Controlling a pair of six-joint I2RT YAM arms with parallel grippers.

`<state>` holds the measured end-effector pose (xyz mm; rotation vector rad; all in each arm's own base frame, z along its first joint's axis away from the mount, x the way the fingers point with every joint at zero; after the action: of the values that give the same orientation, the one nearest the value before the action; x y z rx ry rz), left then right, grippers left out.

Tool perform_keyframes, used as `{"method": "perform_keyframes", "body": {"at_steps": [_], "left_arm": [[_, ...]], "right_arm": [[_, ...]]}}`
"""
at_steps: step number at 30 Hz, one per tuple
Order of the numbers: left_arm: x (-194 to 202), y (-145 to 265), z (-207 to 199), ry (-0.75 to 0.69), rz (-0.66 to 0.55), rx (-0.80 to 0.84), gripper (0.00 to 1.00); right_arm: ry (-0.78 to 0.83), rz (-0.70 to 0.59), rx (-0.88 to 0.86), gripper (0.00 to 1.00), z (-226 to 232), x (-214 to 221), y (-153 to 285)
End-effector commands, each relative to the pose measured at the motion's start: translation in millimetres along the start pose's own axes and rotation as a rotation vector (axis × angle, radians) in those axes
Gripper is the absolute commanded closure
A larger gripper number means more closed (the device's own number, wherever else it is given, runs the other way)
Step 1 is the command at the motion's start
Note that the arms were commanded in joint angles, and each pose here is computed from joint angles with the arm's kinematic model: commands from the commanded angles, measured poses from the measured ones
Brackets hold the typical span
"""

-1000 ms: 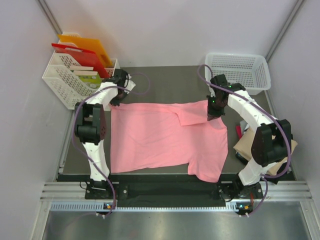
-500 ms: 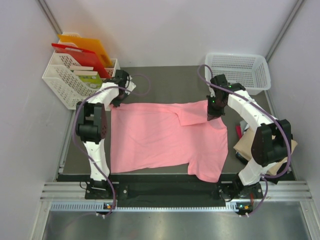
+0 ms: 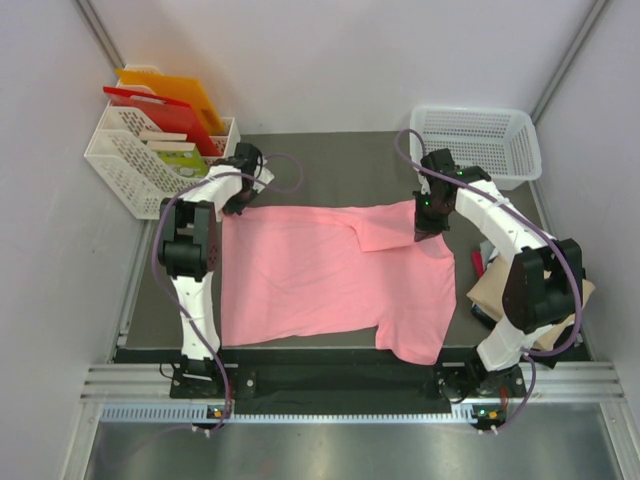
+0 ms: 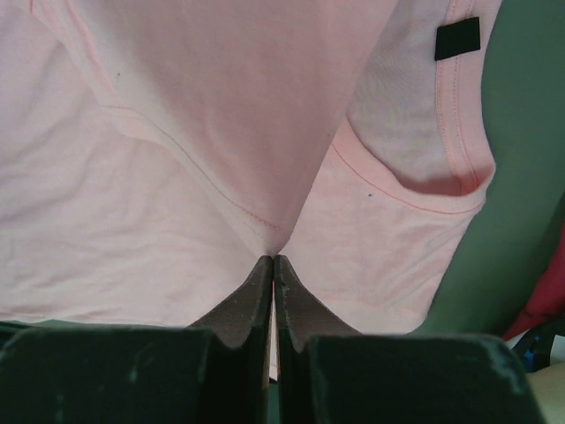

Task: Fold and stack the t-shirts
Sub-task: Grap the side of the flattened tshirt furthest away from the robot with both arms

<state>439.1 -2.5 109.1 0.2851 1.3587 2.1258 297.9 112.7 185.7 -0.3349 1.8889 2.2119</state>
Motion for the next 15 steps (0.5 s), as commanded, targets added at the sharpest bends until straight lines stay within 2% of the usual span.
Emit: {"method": "perform_keyframes", "body": {"at_steps": [1,8,15], "left_arm": [[-13,31,19,0.037,-0.094,-0.05,1.0],[-16,50,28,0.043,-0.147,-0.064,1.0],[-15,87,35,0.05,-0.208,-0.068,1.0]], "right_arm": [[0.005,-0.096,-0.02,1.0,2,-13,27],[0.009,-0.109,-0.025,1.0,3,-16,32],[0.008,-0.126,-0.023,1.0,3,-16,40]]}}
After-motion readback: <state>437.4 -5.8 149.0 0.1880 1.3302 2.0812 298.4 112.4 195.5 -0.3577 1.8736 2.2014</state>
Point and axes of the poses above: each gripper's point midway between its finger pads, its own y axis back along the fingers, its own z axis along the line the jaws close on, x = y × z, the point moved 7 cm from there along y, back along the fingers, and after that the axes turned 3 degrees about y, right-handed, at the moved point
